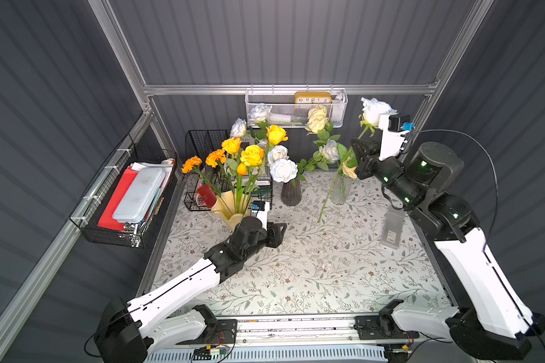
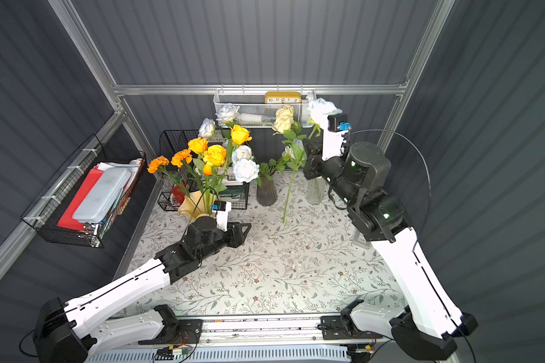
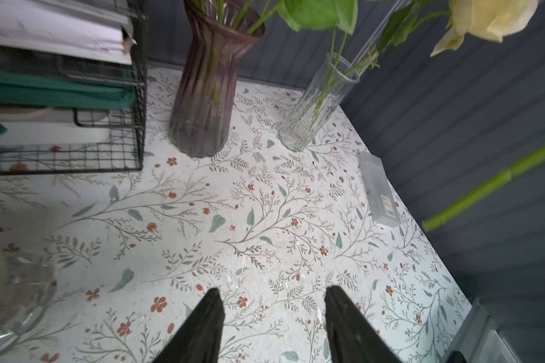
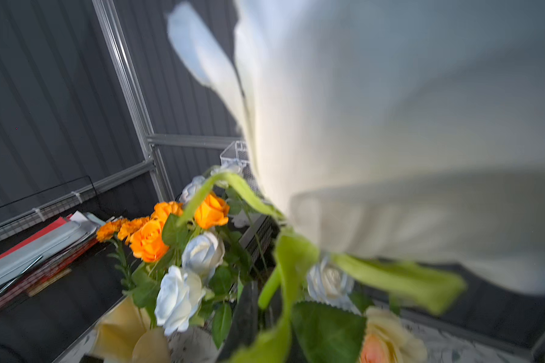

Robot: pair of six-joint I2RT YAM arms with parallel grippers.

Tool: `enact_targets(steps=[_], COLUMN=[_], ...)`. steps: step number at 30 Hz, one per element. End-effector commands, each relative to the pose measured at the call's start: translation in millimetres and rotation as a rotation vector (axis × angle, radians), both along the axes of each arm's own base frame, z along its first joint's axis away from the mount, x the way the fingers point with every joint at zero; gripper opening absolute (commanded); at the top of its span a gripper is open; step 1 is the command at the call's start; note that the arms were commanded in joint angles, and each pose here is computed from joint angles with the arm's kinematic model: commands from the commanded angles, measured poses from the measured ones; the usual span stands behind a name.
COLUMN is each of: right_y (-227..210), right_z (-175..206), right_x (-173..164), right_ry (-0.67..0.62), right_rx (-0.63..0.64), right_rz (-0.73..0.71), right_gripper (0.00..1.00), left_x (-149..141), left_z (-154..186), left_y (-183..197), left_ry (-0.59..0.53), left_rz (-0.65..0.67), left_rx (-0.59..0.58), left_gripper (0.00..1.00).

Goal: Arrange the flowers in different vases according to their colors
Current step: Insert the flower into the vase.

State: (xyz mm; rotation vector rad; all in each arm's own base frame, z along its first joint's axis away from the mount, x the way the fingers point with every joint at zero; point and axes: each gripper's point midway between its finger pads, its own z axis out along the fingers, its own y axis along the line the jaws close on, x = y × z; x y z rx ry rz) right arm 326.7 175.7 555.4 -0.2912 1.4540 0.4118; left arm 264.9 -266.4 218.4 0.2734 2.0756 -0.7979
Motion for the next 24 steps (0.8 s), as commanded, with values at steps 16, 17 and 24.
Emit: enact_targets(steps=[16,17,24], right_y=[69,72,93], right_z=[38,34,13], right_x=[119,124,152], right_ry=[-0.453,-0.459,-0.482], right_rx=[-0.089,-0.092,-0.127], right_rz=[-0.168,-0.173,-0.172], right_gripper=[0.0,0.0,0.0], left_x=[-3,-2,-1], left_z=[-36,-38,-46], left_y=[-26,-25,-22], left_ry=[0.1,0.101,0.106], left_rz=[-0.074,-0.071,-0.057], left_rx=[-0.088,-0.081,-0.053], left_gripper=[0.55,0.55,0.54])
